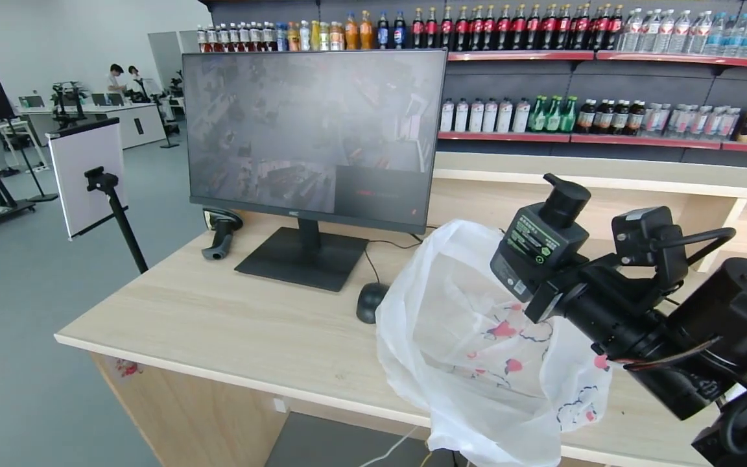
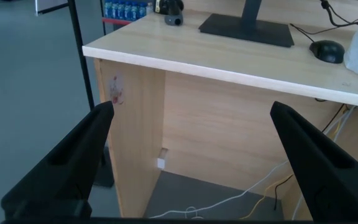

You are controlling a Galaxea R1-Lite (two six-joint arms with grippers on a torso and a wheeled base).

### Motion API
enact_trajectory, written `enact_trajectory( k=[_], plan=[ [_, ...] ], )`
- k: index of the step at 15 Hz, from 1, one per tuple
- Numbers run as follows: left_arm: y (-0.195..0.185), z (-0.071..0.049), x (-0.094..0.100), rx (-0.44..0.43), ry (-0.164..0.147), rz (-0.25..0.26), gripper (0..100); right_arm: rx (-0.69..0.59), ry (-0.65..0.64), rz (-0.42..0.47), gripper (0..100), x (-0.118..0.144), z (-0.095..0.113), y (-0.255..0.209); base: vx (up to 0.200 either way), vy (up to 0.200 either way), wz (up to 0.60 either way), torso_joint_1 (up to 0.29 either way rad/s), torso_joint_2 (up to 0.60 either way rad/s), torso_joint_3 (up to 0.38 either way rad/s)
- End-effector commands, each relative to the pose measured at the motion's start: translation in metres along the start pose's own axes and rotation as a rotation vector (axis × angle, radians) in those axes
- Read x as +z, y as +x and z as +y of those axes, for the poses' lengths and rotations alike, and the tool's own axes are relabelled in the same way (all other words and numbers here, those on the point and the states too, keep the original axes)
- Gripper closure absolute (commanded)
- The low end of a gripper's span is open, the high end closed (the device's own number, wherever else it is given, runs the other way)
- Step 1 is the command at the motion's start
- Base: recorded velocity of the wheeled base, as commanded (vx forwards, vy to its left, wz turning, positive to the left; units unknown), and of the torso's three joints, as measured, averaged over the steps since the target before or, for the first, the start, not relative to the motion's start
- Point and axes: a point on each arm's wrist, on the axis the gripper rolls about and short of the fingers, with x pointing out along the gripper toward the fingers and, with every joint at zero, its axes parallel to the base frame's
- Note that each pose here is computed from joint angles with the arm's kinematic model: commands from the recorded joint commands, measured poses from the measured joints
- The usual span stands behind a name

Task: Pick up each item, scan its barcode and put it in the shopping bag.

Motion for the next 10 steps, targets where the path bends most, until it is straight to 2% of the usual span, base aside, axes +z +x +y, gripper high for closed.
enact_trajectory(
  k=[1, 2, 5, 10],
  plan=[
    [0.0, 0.0, 0.0, 0.0, 0.0, -0.001, 0, 0.015, 0.003, 0.024, 100, -0.009, 0.004, 0.006, 0.0, 0.0, 0.0, 0.0, 0.0, 0.0],
    [0.0, 0.0, 0.0, 0.0, 0.0, -0.001, 0, 0.023, 0.004, 0.027, 100, -0.01, 0.007, 0.007, 0.0, 0.0, 0.0, 0.0, 0.0, 0.0],
    [0.0, 0.0, 0.0, 0.0, 0.0, -0.001, 0, 0.106, 0.022, 0.053, 100, -0.022, 0.032, 0.015, 0.0, 0.0, 0.0, 0.0, 0.0, 0.0],
    [0.0, 0.0, 0.0, 0.0, 0.0, -0.001, 0, 0.107, 0.025, 0.113, 100, -0.044, 0.035, 0.025, 0.0, 0.0, 0.0, 0.0, 0.0, 0.0]
  ],
)
